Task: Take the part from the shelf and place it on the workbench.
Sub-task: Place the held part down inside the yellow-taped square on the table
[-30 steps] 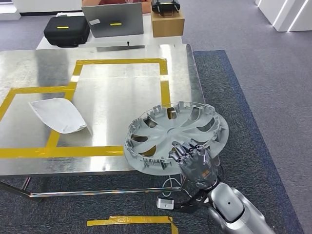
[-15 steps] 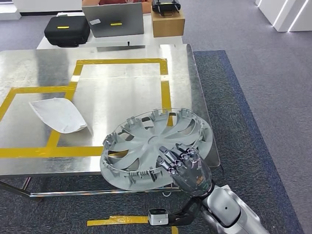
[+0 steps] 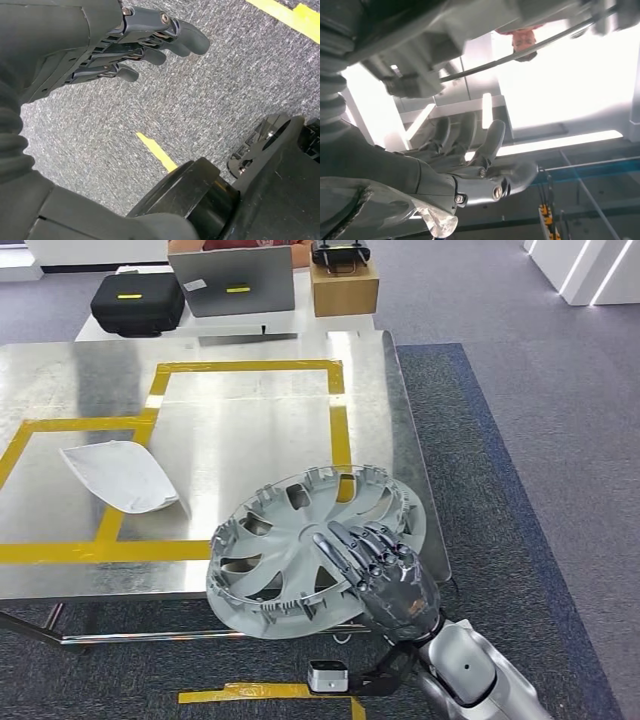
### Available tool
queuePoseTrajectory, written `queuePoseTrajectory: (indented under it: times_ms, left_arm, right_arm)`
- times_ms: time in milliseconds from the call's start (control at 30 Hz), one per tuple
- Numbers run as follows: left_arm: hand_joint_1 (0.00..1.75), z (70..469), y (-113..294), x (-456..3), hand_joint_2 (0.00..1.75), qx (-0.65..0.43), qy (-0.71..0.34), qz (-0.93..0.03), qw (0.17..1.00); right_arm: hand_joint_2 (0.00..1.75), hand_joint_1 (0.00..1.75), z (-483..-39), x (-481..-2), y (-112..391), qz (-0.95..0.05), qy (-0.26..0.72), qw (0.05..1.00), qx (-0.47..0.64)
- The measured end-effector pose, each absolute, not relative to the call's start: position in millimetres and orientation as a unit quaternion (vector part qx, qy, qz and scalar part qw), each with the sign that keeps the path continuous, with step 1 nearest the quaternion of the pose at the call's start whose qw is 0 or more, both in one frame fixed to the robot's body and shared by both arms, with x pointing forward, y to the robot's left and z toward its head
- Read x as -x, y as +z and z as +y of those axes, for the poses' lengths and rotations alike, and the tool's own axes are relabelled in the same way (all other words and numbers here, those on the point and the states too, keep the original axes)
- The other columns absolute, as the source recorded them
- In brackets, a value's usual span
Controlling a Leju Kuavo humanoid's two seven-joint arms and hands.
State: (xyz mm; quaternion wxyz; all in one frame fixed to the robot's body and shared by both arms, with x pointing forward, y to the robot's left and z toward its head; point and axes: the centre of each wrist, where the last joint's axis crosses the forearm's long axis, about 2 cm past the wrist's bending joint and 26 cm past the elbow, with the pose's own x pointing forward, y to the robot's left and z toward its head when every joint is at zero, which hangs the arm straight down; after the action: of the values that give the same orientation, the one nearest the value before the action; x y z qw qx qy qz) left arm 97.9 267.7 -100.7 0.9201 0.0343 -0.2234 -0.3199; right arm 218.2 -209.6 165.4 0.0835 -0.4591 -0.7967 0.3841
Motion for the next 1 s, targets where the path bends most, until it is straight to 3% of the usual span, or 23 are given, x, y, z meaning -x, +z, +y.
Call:
queuePoseTrajectory:
  times_ms: [1000]
  left_arm:
    - [0.00,271,-102,-93,0.00,-0.045,-0.319,-0.214,0.922]
  right_arm:
    - [0.00,0.00,-270,-237,117,-0.688,0.422,0.205,0.554]
